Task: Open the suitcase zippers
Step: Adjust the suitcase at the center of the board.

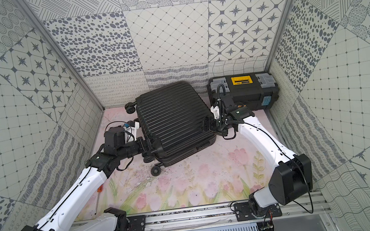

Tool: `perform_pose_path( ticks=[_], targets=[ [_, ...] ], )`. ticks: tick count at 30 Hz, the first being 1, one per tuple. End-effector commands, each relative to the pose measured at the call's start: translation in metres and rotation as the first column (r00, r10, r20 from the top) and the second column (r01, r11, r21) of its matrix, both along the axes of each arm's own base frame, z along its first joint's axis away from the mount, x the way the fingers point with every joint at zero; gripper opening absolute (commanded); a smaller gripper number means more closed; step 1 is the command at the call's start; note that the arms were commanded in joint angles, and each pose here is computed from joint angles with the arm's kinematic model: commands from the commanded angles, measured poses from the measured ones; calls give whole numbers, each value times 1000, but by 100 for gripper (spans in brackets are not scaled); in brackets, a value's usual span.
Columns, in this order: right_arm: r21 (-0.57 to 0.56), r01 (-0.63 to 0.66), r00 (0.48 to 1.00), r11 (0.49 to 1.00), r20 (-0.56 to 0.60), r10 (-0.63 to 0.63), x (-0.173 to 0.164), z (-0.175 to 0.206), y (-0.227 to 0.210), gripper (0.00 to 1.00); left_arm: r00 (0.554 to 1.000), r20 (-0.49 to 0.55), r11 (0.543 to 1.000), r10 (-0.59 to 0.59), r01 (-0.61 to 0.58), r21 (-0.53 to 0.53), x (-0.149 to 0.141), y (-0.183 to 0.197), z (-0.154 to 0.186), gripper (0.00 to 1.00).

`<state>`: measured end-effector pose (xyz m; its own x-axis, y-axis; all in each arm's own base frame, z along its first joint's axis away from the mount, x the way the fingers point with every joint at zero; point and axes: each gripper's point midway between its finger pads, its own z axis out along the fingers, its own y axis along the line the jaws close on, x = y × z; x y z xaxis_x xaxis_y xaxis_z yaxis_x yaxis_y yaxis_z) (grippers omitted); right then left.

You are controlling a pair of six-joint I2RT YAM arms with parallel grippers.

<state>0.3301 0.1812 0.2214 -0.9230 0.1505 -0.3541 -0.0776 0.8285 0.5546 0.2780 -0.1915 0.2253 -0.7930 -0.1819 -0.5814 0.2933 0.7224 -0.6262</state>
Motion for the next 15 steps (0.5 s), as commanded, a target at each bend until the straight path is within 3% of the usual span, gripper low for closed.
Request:
perform_pose_path(
  ticks=[1, 7, 12, 15],
  targets=[
    [19, -47, 980, 999, 193, 42, 12, 50, 1, 93, 988, 61, 988, -145, 141, 54, -42, -9, 5, 86],
    [-40, -54, 942, 998, 329, 64, -6, 85, -15, 95, 952, 296, 984, -75, 23, 177, -54, 30, 25, 92],
    [3, -10, 866, 1000, 500, 7, -17, 108, -26, 96, 836, 547, 993, 41, -93, 68, -62, 48, 51, 84],
    [79, -51, 785, 996, 619, -9, -32, 118, -23, 95, 752, 658, 999, -41, 18, 42, -79, 35, 55, 80]
  ],
)
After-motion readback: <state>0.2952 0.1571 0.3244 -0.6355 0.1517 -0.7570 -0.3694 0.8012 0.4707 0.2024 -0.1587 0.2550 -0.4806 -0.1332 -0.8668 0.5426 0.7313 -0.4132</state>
